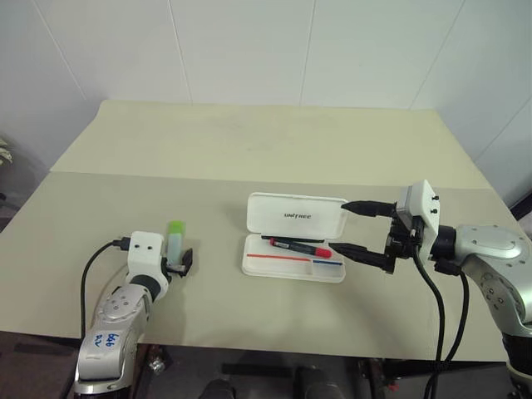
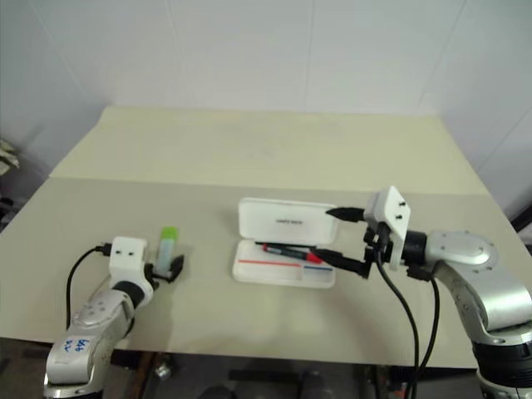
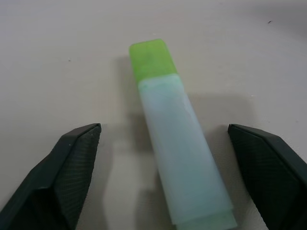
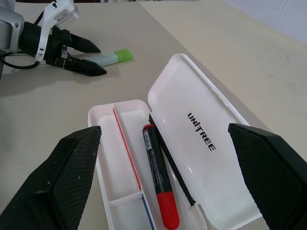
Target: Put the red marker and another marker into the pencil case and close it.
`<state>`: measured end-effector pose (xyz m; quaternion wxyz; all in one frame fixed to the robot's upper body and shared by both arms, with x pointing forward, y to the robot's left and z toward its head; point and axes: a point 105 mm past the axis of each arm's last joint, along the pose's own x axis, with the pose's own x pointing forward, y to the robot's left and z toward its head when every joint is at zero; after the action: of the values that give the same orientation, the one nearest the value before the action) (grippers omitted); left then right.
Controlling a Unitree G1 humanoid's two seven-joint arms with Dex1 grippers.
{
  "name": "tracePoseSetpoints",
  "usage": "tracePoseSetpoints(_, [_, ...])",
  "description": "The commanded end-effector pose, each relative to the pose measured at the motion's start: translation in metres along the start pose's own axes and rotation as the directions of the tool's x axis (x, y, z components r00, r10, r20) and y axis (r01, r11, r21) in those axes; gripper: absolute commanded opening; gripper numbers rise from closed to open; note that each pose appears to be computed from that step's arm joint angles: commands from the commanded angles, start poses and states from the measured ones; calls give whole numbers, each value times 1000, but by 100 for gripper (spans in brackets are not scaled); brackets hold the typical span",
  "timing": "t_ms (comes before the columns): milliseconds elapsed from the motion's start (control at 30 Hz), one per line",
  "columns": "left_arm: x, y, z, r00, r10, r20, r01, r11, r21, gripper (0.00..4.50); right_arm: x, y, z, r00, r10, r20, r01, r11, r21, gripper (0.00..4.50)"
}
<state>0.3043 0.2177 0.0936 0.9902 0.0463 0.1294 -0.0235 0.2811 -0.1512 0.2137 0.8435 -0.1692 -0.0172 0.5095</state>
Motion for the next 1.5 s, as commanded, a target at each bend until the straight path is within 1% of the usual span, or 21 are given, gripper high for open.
tracePoseSetpoints(33, [1, -2, -21, 997, 11, -83, -12, 1000, -14, 329, -6, 2, 12, 1000, -3, 19, 4, 999, -51, 450])
tracePoseSetpoints(200, [0, 0, -19, 997, 31, -76, -32, 999, -11, 163, -6, 0, 12, 1000, -7, 18, 8, 998, -55, 450])
tracePoseSetpoints(267, [0, 1, -19, 996, 40, -75, -40, 999, -5, 109, -6, 0, 12, 1000, -7, 18, 8, 998, -55, 450])
tracePoseSetpoints(367, [-1, 4, -18, 996, 57, -67, -58, 998, -3, 110, -6, -1, 13, 1000, -2, 24, 4, 998, -55, 450])
tracePoseSetpoints(433, [1, 8, -15, 996, 72, -56, -72, 997, -6, 110, -6, -2, 20, 997, 3, 74, 0, 999, -34, 450])
tracePoseSetpoints(500, [3, 12, -7, 996, 83, -19, -83, 996, -34, 110, -6, -2, 29, 992, 14, 125, -13, 1000, -8, 450])
tracePoseSetpoints(567, [7, 14, 8, 996, 73, 51, -66, 989, -130, 110, -6, 2, 31, 991, 44, 126, -42, 999, -14, 450])
tracePoseSetpoints(633, [11, 16, 23, 993, 34, 111, -15, 986, -164, 110, -4, 9, 33, 988, 90, 123, -88, 996, -17, 450])
tracePoseSetpoints(767, [16, 25, 45, 983, -45, 178, 68, 990, -127, 110, 0, 25, 37, 977, 177, 116, -175, 984, -29, 450])
tracePoseSetpoints(833, [18, 29, 59, 972, -105, 209, 122, 990, -70, 110, 2, 33, 38, 969, 224, 106, -221, 974, -41, 450])
tracePoseSetpoints(900, [16, 22, 78, 940, -236, 248, 236, 971, 31, 110, 1, 37, 32, 967, 246, 67, -242, 968, -69, 450])
tracePoseSetpoints(967, [10, 10, 91, 883, -397, 251, 363, 916, 169, 110, -3, 31, 22, 973, 229, 18, -226, 970, -85, 450])
tracePoseSetpoints(1000, [8, 6, 94, 860, -447, 246, 404, 891, 206, 110, -5, 27, 18, 977, 212, 3, -211, 973, -91, 450])
tracePoseSetpoints(1067, [3, 4, 104, 822, -511, 253, 434, 848, 303, 110, -10, 16, 12, 986, 167, -16, -168, 981, -97, 450])
tracePoseSetpoints(1133, [-4, 0, 109, 769, -599, 223, 479, 771, 418, 110, -15, 4, 7, 994, 103, -30, -106, 989, -105, 450])
tracePoseSetpoints(1267, [-20, -8, 114, 657, -733, 174, 580, 640, 504, 110, -30, -14, -4, 998, 7, -63, -14, 993, -116, 450])
tracePoseSetpoints(1400, [-34, -29, 114, 524, -848, 81, 690, 479, 542, 110, -47, -26, -16, 992, -63, -113, 49, 992, -119, 450])
tracePoseSetpoints(1500, [-40, -46, 121, 428, -902, 58, 736, 385, 556, 110, -57, -31, -20, 984, -106, -141, 87, 987, -134, 450])
